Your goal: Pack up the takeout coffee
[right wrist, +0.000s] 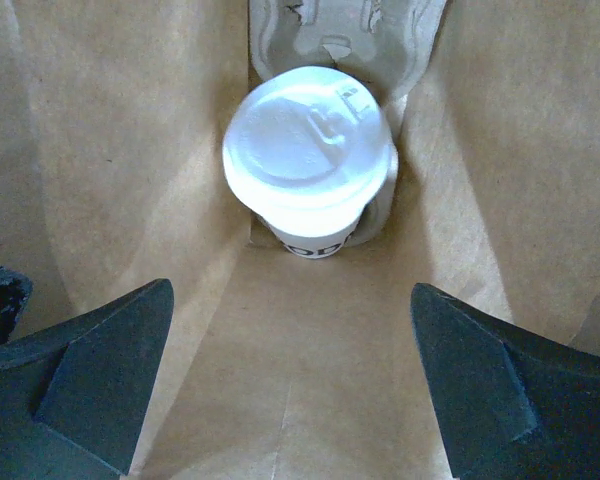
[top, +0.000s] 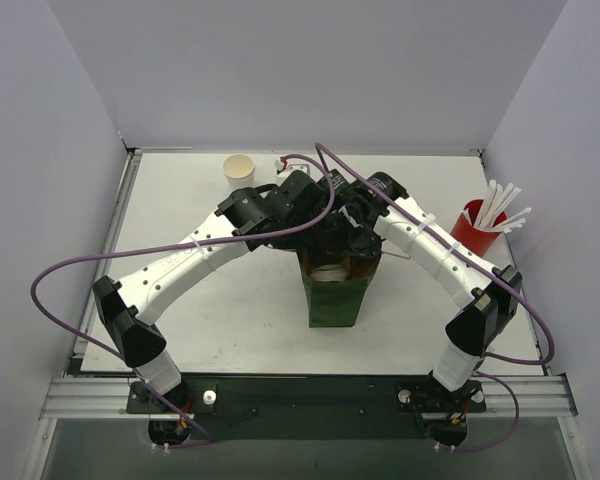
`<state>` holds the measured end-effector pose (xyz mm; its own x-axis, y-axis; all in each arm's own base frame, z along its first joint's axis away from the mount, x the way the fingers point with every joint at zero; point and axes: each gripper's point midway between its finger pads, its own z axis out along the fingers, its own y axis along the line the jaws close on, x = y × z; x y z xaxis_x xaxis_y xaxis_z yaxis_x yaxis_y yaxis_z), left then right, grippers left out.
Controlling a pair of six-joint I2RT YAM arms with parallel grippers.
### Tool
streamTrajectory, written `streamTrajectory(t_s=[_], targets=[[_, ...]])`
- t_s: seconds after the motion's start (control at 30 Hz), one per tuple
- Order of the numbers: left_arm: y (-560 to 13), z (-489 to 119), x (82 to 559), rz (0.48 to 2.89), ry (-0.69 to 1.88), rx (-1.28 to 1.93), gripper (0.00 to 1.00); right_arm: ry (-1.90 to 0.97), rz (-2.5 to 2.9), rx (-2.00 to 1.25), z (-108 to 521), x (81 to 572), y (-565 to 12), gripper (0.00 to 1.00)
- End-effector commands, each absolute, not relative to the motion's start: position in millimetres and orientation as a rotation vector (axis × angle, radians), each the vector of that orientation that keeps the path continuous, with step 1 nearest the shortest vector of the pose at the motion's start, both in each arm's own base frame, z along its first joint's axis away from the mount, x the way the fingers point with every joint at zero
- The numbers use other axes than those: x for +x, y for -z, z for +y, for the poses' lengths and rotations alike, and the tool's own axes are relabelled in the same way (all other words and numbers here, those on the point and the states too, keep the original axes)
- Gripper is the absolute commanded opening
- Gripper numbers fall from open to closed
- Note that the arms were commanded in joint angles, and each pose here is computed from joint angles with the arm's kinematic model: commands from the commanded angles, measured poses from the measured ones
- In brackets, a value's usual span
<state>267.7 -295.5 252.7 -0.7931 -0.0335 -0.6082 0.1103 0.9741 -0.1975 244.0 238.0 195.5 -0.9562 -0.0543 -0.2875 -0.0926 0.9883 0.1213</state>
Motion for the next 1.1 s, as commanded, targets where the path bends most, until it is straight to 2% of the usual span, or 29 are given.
streamTrajectory(t_s=[0.0, 0.4, 1.07], targets=[[-267.4, -293.3, 271.3, 2.423, 0.289, 0.057, 0.00, -0.174, 2.857, -0.102, 236.1, 240.2, -201.4, 1.00], [-266.2, -292.8, 271.8, 2.424, 0.286, 0.059, 0.00, -0.175, 2.823, -0.086, 227.5, 237.1, -218.3, 1.00], [-266.6, -289.0, 273.2, 2.429, 0.269, 0.067, 0.00, -0.301, 2.694, -0.033, 214.1, 230.3, -278.4, 1.00]])
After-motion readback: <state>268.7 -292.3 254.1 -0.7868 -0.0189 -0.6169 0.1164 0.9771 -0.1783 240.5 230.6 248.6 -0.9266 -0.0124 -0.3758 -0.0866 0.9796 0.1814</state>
